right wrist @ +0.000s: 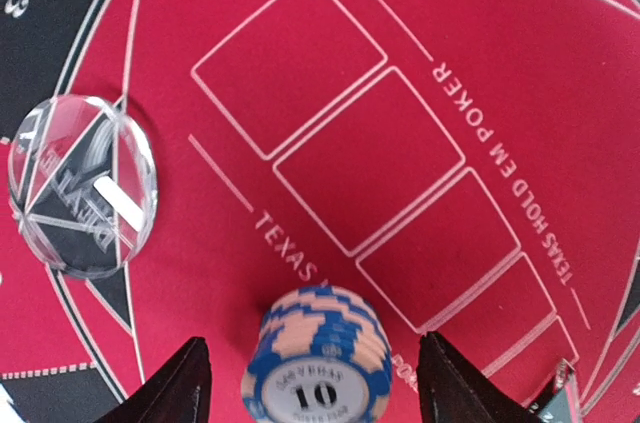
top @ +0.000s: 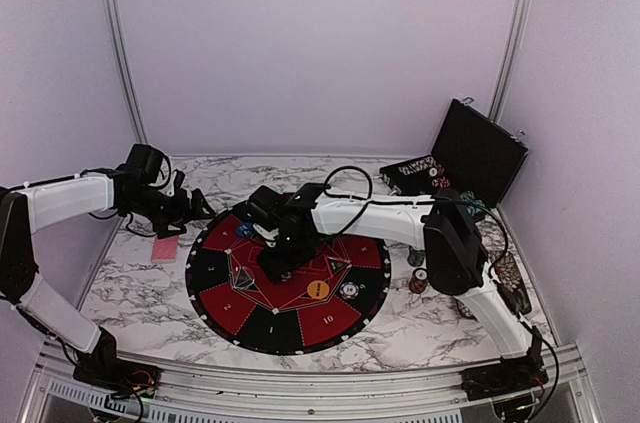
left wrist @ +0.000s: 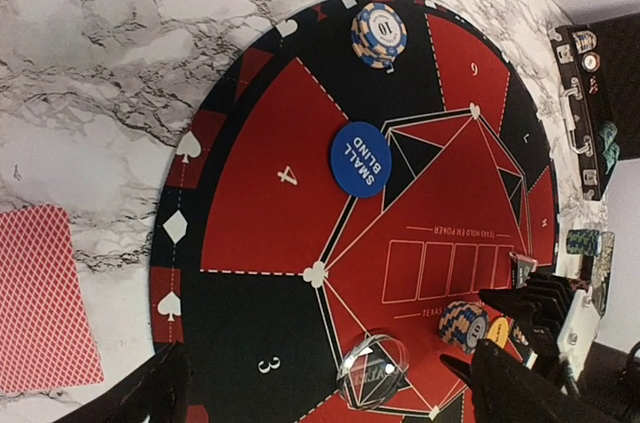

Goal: Distribute texas hold em gaming equipment
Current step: Place the poker chips pile in the community card area, then pick up the pile of poker chips from the community card area.

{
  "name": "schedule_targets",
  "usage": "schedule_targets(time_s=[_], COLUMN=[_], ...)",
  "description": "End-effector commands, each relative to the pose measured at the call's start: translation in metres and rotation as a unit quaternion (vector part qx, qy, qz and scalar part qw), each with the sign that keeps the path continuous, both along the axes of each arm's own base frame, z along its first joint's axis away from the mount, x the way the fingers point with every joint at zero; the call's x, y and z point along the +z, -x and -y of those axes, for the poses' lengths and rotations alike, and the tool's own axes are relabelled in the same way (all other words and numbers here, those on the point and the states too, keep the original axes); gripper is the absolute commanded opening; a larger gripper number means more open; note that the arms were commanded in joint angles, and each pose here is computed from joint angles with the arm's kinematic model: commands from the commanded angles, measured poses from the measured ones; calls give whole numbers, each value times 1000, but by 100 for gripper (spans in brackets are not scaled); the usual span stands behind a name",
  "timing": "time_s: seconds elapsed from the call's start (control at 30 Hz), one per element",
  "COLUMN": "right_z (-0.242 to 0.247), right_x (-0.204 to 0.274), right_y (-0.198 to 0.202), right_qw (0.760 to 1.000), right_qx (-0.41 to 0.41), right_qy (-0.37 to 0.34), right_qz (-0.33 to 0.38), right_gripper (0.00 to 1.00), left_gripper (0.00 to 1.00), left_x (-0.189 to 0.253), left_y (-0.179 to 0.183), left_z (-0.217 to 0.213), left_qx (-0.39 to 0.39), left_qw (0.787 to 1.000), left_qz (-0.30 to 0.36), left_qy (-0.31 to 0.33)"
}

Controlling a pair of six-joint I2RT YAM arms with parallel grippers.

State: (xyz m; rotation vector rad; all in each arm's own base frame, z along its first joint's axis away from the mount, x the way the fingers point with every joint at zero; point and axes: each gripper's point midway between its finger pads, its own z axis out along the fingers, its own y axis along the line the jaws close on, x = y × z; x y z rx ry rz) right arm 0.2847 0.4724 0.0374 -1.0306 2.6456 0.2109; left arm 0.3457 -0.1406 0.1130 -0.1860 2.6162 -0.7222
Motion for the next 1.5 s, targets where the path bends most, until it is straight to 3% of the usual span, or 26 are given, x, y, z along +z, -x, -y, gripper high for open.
schedule_targets(time_s=[0.0, 0.3, 0.47, 0.7, 1.0, 1.47], right_z=[-11, 53, 110, 162, 175, 182], right_x=[71, 137, 190, 226, 233, 232], right_y=[-9, -45, -68, -79, -77, -76], right_qw=[996, 983, 955, 926, 918, 916], right_qx=[-2, -59, -119, -163, -169, -177], right_qy=[-77, -131, -194, -237, -247, -242], right_qz=[48, 118, 189, 245, 260, 266], right_gripper=[72, 77, 77, 76, 76, 76], left_gripper=[99, 99, 99, 98, 93, 76], left_x=[20, 21, 9, -19, -50, -80], left_y=[2, 21, 32, 53, 59, 64], left_z=[7, 53, 93, 146, 185, 194], left_qx=[-30, -105, -152, -218, -262, -292], left_qw=[999, 990, 980, 957, 937, 920], left_qz=[29, 23, 7, -21, -44, -73], left_qy=[-23, -95, -130, -190, -228, -252])
